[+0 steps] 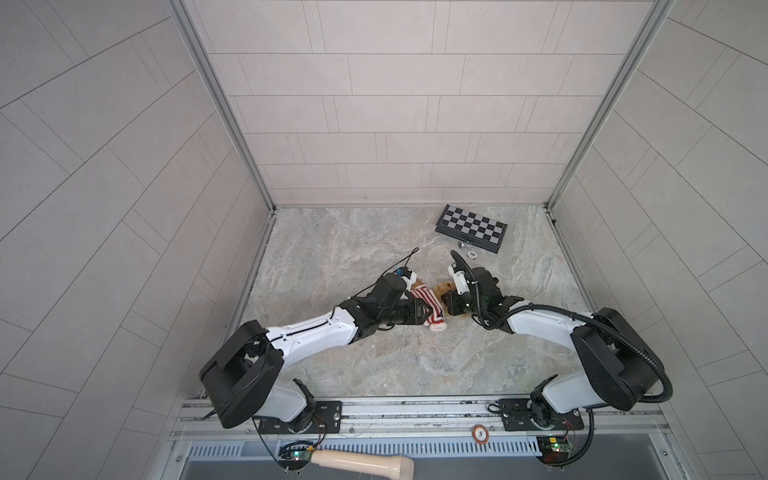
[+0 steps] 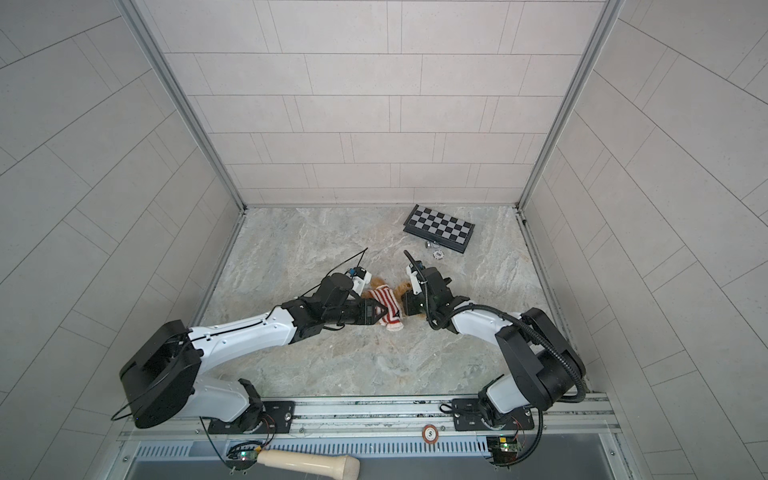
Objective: Dress the teddy bear
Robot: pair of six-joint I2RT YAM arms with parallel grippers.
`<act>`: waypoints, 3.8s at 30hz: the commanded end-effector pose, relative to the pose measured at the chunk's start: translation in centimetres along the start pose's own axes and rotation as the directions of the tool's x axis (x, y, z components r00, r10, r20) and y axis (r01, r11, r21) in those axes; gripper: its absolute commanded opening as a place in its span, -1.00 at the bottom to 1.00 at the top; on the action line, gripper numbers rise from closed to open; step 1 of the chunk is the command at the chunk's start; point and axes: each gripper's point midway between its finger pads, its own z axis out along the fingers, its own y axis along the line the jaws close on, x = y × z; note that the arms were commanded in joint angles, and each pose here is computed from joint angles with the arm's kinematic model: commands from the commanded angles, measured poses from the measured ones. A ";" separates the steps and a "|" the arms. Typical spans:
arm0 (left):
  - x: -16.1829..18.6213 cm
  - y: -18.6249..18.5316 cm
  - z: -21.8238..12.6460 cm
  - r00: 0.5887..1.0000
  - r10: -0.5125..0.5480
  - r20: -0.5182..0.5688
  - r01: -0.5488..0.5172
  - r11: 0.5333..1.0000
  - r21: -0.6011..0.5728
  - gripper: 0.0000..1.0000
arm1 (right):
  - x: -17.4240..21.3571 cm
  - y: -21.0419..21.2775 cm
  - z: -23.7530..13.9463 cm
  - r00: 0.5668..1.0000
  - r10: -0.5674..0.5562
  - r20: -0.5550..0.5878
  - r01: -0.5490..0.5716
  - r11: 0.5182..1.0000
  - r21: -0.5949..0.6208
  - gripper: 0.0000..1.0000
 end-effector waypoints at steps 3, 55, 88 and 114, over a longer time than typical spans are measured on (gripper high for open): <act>-1.1 -1.1 0.1 1.000 0.017 0.016 -0.017 1.000 0.017 -0.30 | 4.3 -2.6 -0.2 0.992 -0.009 -0.127 0.025 0.992 0.120 -0.76; -10.0 -2.3 0.5 0.971 -0.044 0.235 0.032 0.998 0.058 -1.00 | 7.7 -3.8 0.3 0.989 -0.049 -0.142 0.072 0.984 0.164 -0.91; -4.8 5.3 3.2 0.996 0.089 0.031 -0.080 0.973 -0.217 -1.00 | 4.3 0.9 -3.1 0.980 -0.175 0.094 0.176 0.984 -0.003 -0.89; -3.7 2.6 5.1 0.981 -0.172 0.085 0.167 0.984 0.062 -1.00 | 5.5 8.4 -9.8 0.886 -0.355 0.297 0.412 0.898 -0.154 -0.82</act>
